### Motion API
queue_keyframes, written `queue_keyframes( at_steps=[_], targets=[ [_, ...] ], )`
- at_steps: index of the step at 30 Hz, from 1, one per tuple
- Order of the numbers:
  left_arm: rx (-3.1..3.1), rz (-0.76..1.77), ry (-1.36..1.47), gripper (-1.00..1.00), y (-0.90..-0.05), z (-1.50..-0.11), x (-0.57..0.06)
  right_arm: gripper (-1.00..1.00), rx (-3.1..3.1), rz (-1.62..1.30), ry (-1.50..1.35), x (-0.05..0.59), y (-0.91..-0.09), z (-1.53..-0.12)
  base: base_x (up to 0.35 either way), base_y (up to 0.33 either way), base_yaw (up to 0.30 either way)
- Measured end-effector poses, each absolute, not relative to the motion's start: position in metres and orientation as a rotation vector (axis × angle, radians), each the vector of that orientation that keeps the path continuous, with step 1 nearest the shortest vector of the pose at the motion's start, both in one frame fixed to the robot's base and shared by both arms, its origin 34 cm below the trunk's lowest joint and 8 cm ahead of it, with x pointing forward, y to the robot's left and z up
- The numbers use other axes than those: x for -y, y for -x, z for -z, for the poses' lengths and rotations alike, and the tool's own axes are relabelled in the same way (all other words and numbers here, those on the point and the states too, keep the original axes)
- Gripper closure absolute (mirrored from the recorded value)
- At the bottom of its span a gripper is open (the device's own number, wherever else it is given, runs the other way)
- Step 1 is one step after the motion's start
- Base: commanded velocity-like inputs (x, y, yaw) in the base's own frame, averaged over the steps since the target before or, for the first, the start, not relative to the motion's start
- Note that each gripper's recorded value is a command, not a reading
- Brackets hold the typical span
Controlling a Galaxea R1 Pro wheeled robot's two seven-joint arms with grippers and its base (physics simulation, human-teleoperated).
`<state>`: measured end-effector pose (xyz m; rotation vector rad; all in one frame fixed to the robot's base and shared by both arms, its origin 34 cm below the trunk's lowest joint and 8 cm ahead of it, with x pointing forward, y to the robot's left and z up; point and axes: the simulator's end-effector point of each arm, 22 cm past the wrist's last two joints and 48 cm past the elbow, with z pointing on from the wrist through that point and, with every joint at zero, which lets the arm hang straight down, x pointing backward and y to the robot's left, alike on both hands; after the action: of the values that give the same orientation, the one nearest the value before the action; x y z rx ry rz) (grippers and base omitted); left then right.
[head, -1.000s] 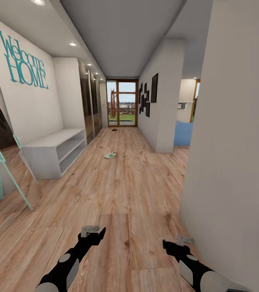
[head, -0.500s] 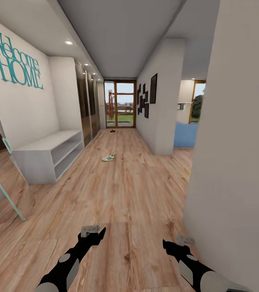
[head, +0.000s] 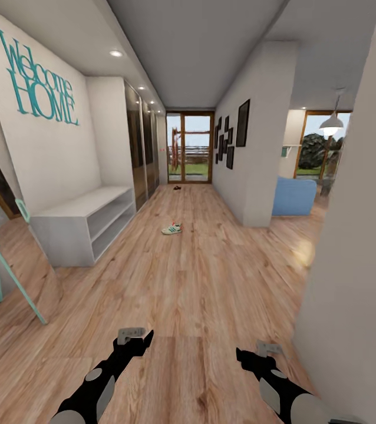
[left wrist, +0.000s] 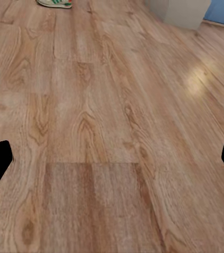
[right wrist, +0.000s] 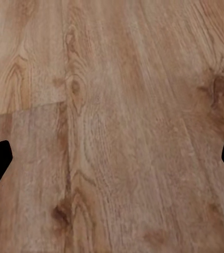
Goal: Pick up the two gym shoes and the two sandals from the corridor floor and place them onto the hallstand (shoe rack) in the corridor, making sure they are on the rack and not on the floor. Arrange them so the two gym shoes are next to each other and the two sandals are next to each other.
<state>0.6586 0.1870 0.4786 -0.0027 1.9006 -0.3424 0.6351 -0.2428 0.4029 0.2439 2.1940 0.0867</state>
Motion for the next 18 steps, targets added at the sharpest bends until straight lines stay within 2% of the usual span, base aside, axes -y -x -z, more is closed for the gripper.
queue_keyframes(
  at_steps=[18],
  targets=[
    [-1.909,0.343,0.004,-1.00,-0.6579,-0.4737,-0.1869,-1.00,-2.203,-0.086,-0.246,0.2429,-0.6337,-0.3981,0.344,0.012,0.008]
  ],
)
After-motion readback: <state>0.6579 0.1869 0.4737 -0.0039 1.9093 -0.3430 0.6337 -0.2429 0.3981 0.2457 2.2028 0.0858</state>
